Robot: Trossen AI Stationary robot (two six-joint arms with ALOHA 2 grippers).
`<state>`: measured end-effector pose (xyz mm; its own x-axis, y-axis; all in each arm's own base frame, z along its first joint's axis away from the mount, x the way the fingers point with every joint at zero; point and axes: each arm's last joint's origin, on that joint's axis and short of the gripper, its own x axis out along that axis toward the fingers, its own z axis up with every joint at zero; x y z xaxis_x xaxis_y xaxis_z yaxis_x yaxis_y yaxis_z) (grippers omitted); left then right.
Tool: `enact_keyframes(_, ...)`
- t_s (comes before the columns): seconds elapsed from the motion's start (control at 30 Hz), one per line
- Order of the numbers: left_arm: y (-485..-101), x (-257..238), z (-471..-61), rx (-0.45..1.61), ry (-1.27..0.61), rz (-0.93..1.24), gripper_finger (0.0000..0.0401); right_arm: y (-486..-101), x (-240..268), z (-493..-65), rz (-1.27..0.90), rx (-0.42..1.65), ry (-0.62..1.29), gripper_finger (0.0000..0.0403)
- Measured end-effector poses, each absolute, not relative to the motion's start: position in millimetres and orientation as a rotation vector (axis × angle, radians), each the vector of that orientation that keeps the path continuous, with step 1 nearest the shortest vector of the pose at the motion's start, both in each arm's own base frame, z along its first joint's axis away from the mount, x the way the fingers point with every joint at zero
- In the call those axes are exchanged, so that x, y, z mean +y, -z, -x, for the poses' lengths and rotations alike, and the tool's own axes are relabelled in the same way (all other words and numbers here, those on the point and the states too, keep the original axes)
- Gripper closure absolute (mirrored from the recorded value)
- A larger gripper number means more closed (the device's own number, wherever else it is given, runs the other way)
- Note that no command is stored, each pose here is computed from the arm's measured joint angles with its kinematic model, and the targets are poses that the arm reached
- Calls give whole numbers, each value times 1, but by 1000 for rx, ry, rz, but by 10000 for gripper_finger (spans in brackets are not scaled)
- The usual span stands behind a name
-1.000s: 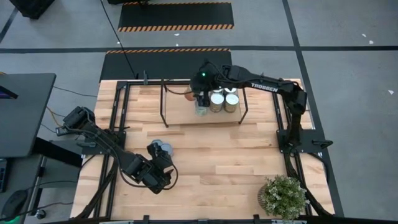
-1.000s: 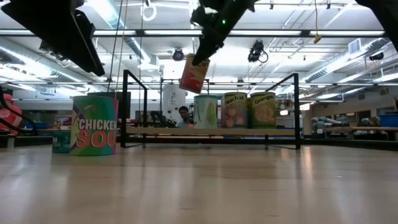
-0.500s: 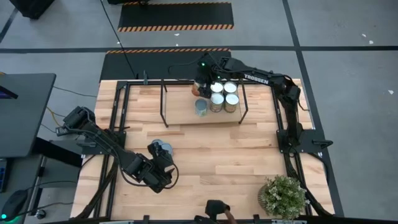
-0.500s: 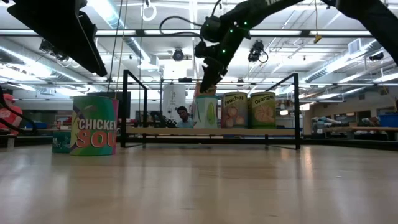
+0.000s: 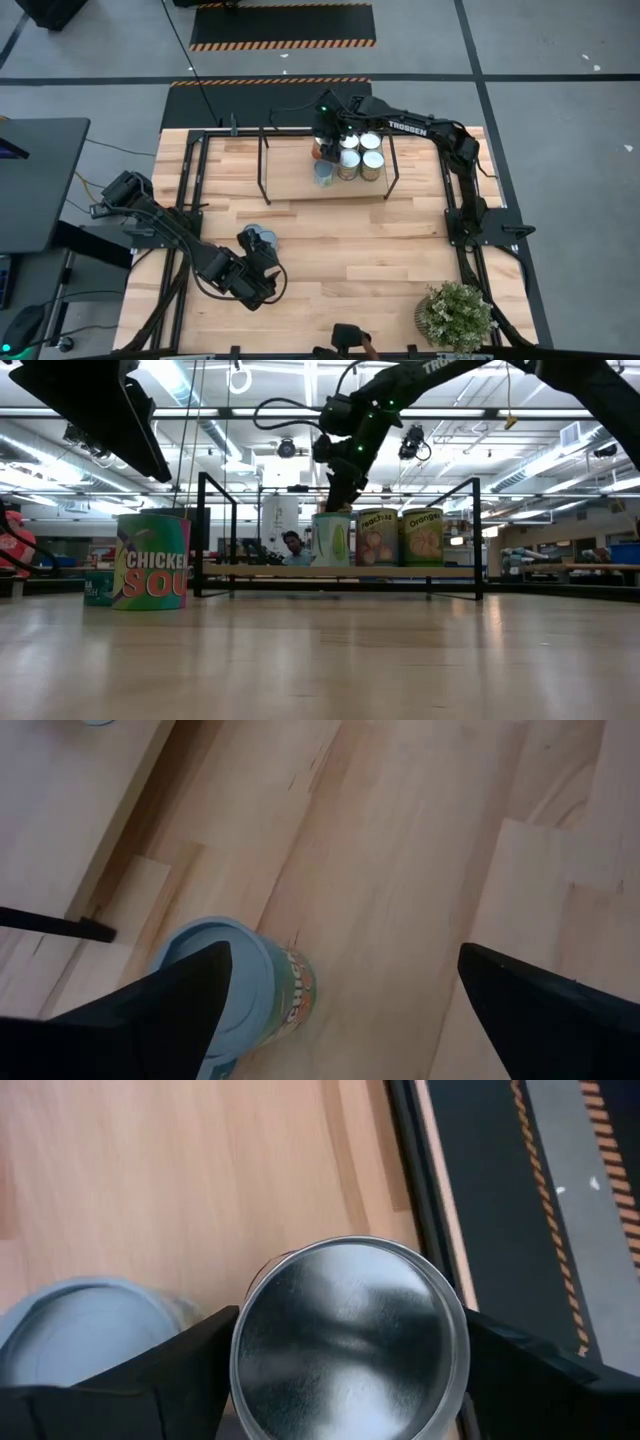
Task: Pick and place cans onto a shelf
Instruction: Put the canned corn on the shelf
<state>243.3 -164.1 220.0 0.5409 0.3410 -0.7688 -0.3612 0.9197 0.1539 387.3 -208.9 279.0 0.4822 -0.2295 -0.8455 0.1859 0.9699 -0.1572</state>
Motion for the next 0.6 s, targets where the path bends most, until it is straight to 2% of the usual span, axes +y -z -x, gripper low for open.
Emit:
enact_keyframes(0.3,-220,-164,-243,909,-416,22,5,-274,-206,-385,18,1067,228,27)
enact_keyframes(0.6,-220,-164,-243,920,-408,28,5,-275,-205,-385,18,1067,220,25)
